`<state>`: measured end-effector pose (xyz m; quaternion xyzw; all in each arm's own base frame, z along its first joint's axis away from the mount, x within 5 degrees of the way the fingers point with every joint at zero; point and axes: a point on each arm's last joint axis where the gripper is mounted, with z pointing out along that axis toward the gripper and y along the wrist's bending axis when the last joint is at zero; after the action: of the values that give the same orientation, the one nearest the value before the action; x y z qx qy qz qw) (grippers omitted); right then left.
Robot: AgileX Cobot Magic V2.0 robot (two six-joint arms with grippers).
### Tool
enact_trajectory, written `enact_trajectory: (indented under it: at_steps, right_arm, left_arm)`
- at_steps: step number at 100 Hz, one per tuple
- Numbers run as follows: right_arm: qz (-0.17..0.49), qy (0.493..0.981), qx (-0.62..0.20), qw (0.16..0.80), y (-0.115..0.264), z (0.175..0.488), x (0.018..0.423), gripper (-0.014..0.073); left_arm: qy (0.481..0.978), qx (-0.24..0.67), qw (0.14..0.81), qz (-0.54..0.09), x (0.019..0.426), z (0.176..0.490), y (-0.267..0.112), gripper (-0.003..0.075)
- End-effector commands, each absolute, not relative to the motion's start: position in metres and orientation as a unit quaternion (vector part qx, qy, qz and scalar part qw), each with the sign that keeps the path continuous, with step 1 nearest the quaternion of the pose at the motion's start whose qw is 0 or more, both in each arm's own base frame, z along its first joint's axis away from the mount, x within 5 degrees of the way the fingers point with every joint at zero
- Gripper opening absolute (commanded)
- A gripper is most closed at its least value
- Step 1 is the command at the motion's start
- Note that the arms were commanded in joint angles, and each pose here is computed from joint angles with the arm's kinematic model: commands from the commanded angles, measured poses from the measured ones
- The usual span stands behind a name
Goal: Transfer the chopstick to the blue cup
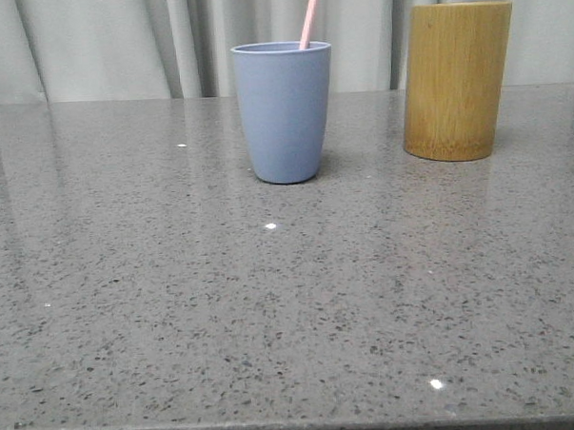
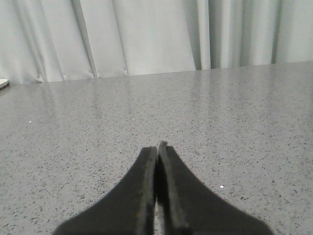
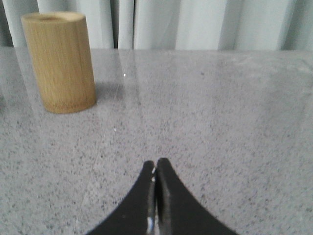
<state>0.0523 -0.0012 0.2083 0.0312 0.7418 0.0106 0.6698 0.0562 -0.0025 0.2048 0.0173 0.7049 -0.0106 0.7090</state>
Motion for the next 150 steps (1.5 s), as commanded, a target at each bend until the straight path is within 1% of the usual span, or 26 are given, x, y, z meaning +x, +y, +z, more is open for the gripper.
enact_trajectory:
  at_steps: [1,20,47,150]
  right_arm:
    - [0.005,0.689,0.028,0.725,-0.002,0.220,0.051,-0.0066]
    - [0.005,0.660,0.028,0.751,-0.002,0.218,0.053,-0.0066]
    - [0.006,0.672,0.031,0.740,-0.002,0.206,0.055,-0.0066]
    - [0.006,0.671,0.031,0.740,-0.002,0.206,0.055,-0.0066]
  left_arm:
    - [0.665,0.014,0.746,-0.013,0.053,0.211,-0.002,-0.0019]
    - [0.665,0.014,0.746,-0.013,0.053,0.211,-0.002,-0.0019]
    - [0.665,0.014,0.746,-0.013,0.053,0.211,-0.002,-0.0019]
    - [0.665,0.014,0.746,-0.013,0.053,0.211,-0.002,-0.0019]
